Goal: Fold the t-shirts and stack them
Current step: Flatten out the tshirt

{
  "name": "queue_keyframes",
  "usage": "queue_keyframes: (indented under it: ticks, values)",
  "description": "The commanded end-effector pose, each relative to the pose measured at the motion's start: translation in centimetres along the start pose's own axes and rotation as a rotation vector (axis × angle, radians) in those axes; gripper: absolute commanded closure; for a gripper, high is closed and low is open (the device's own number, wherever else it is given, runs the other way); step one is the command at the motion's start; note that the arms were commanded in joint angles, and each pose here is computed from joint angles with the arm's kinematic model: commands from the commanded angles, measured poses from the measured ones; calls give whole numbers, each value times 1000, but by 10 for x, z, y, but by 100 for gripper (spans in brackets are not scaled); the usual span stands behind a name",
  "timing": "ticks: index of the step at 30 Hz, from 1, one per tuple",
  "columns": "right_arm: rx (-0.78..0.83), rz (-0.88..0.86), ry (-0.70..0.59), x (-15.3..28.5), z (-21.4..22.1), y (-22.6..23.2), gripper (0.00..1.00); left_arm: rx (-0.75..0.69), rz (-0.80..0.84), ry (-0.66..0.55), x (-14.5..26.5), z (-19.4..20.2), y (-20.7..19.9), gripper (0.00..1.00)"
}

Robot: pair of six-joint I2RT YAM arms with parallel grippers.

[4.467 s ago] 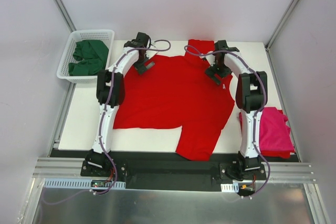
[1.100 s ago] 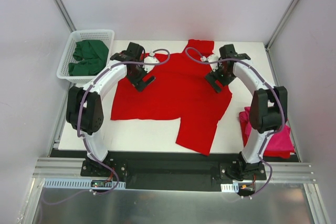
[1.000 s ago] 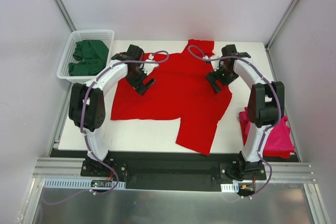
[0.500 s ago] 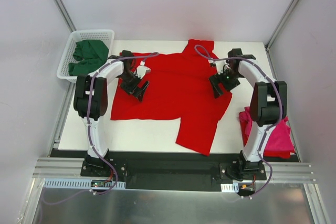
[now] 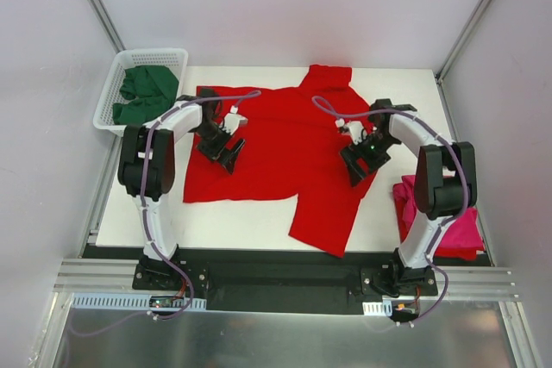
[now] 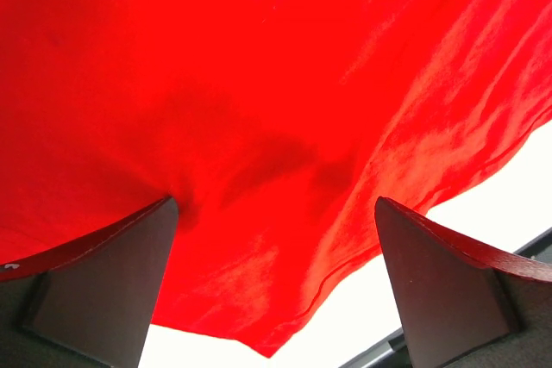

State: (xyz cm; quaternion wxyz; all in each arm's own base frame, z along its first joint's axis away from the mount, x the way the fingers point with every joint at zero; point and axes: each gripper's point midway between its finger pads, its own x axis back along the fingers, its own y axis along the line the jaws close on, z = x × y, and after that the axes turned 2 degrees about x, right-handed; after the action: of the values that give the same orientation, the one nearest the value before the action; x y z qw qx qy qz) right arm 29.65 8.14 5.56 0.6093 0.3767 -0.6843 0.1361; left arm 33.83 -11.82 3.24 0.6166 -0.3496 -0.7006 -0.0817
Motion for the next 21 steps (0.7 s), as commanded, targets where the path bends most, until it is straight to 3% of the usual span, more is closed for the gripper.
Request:
queue_keyframes:
  ticks: [1, 8, 21]
  values:
    - [103, -27, 43, -4, 10, 21, 4, -3, 58, 9, 13, 16, -23, 1]
    - [149, -68, 130, -35, 21, 37, 4, 9, 67, -39, 27, 7, -32, 1]
    - [185, -118, 219, -32, 37, 61, 4, 46, 162, -5, 23, 19, -49, 1]
